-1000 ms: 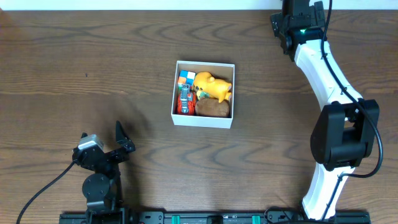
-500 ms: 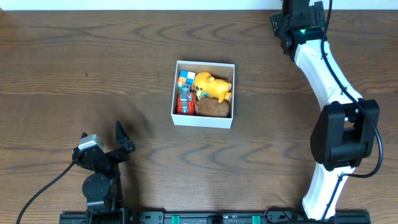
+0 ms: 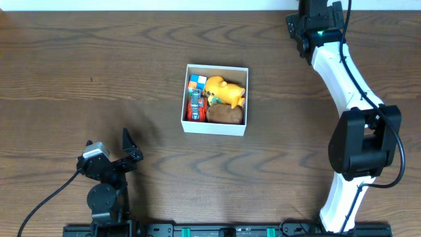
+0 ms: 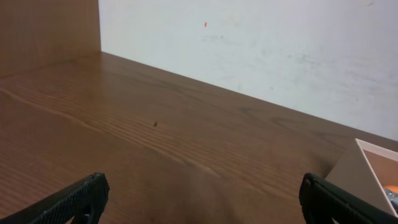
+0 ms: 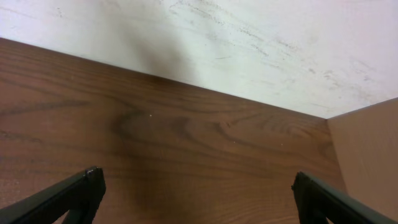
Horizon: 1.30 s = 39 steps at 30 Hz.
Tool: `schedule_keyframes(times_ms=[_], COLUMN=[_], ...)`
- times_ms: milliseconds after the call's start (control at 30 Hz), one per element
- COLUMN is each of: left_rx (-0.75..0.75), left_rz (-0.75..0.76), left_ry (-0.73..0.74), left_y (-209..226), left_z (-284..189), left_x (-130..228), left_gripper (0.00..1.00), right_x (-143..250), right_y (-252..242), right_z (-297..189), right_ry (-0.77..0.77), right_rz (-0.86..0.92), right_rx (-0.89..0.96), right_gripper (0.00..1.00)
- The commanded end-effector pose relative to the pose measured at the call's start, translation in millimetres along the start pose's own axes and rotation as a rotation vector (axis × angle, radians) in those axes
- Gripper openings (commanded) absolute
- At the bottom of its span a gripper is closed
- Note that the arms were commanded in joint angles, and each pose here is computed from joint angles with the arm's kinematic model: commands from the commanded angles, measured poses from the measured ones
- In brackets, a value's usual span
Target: Pack container
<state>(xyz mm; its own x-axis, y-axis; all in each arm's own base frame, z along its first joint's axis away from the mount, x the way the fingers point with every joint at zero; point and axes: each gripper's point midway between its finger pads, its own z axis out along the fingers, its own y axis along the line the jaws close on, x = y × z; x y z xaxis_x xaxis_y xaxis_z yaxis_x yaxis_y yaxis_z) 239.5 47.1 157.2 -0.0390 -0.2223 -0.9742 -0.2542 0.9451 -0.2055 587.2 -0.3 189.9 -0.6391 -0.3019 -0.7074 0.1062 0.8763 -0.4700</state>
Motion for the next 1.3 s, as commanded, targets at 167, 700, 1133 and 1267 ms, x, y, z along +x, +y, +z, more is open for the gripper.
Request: schedule_keyframes(times_ms=[167, 700, 1133, 1267], left_rx=[-0.005, -0.005, -0.005, -0.005], left_rz=[0.023, 0.023, 0.023, 0.024], left_ry=[0.058, 0.058, 0.058, 0.058], left_y=[2.4, 2.4, 2.4, 2.4], left_z=[1.4, 1.4, 1.4, 1.4], left_x=[19.6, 19.6, 19.6, 19.6], left_gripper=[0.98, 0.98, 0.98, 0.98], right_x=[-17.1, -107.1, -66.8, -33.7], right_y=[-15.8, -72.8, -143.9, -156.4], right_z=[-14.9, -166.2, -360.1, -400.0], right_ry=[-0.040, -0.380, -0.509, -0.542], right_rz=[0.043, 0.142, 0.198, 0.241], right_rx=[0.018, -0.200, -0.300, -0.304], right_gripper=[0.99, 0.99, 0.99, 0.99])
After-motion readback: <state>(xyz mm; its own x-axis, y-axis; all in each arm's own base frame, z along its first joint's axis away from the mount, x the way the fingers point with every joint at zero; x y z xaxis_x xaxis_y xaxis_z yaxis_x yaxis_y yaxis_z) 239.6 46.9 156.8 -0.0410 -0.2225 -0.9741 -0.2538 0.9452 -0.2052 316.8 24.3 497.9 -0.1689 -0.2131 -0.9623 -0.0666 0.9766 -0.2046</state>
